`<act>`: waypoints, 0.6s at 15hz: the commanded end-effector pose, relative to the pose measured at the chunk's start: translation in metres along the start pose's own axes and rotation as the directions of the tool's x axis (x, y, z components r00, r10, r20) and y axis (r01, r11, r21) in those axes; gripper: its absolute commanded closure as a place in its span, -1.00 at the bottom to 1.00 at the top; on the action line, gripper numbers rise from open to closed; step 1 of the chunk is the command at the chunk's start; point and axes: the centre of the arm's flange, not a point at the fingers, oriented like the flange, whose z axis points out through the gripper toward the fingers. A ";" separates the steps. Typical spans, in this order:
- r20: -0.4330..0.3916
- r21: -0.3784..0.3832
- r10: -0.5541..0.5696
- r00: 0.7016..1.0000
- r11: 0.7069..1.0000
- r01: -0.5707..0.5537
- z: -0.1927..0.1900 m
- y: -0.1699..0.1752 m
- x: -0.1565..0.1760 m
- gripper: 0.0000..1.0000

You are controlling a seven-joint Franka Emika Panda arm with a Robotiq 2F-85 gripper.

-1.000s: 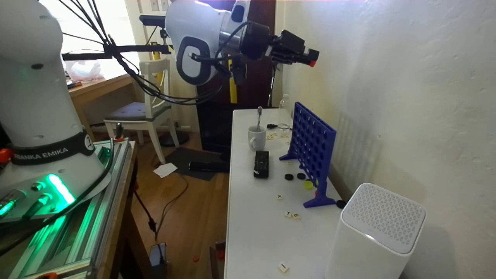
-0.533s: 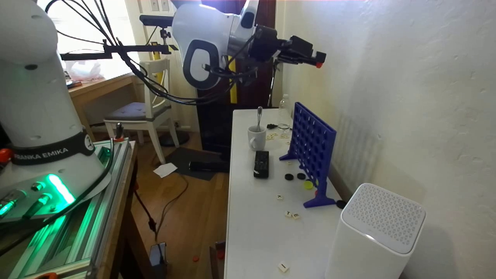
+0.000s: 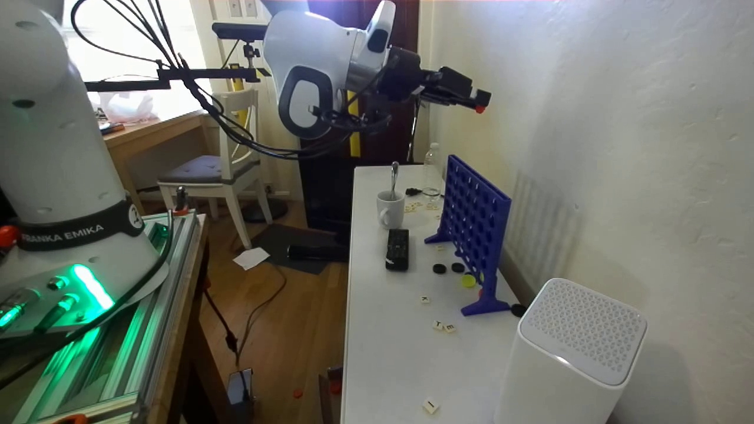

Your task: Put one orange chip inside the blue gameboard.

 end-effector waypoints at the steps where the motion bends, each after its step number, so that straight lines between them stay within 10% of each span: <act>1: -0.016 0.039 0.042 0.999 0.998 -0.042 0.007 -0.007 -0.014 0.79; 9: -0.033 0.083 0.112 0.993 0.991 -0.109 0.016 -0.017 -0.037 0.79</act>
